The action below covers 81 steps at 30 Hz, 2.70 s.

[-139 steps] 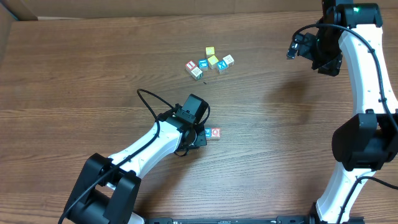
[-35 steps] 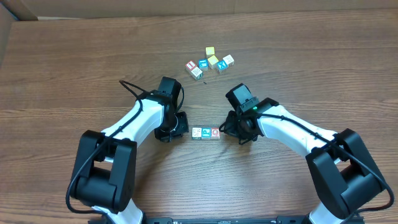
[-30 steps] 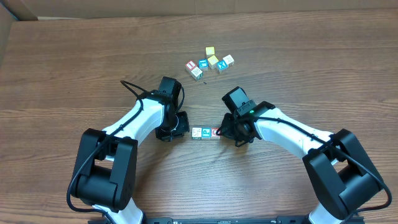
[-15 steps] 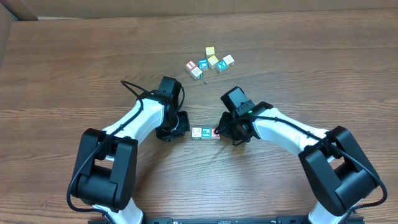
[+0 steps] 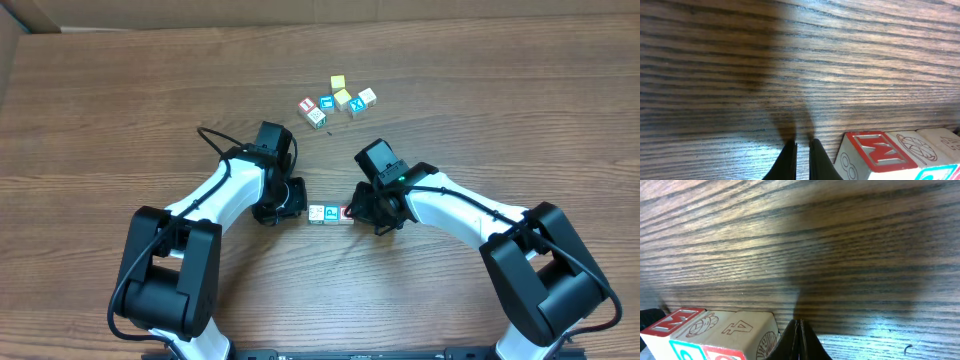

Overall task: Flip 3 blocks
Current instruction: 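Squeeze the three-block row between left and right grippers from both ends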

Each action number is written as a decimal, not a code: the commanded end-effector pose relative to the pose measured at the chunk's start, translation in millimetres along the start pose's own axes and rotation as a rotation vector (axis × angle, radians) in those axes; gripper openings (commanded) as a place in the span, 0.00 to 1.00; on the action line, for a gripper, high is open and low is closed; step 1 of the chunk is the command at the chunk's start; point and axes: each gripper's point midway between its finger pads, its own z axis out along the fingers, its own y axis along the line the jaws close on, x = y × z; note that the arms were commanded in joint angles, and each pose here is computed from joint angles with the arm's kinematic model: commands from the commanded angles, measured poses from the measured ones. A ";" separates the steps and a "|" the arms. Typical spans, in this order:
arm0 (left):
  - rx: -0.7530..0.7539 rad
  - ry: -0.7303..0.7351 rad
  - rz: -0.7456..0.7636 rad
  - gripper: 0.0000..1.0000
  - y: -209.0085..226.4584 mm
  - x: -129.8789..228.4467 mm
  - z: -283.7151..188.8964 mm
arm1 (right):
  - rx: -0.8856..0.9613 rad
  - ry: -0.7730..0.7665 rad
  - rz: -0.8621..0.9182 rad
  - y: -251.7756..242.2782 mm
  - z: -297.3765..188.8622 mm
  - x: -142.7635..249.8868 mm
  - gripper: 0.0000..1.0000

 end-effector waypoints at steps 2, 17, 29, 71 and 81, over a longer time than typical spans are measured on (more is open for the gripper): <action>0.024 -0.008 0.039 0.04 -5.6 -1.8 -3.9 | -0.015 -0.018 -0.052 8.5 -2.5 -7.5 0.04; 0.001 -0.042 0.042 0.04 -4.2 -5.7 -18.0 | 0.045 -0.048 -0.064 8.2 -27.1 -14.6 0.04; 0.000 -0.027 0.077 0.04 -14.1 2.5 -15.0 | 0.037 -0.037 -0.116 20.7 -22.6 1.1 0.04; 0.034 -0.076 0.057 0.04 -24.4 -8.6 -15.2 | -0.001 -0.017 -0.002 28.7 -22.0 5.4 0.04; 0.048 -0.106 0.064 0.04 -28.2 -16.0 -15.9 | -0.011 0.001 0.047 30.3 -22.0 8.5 0.04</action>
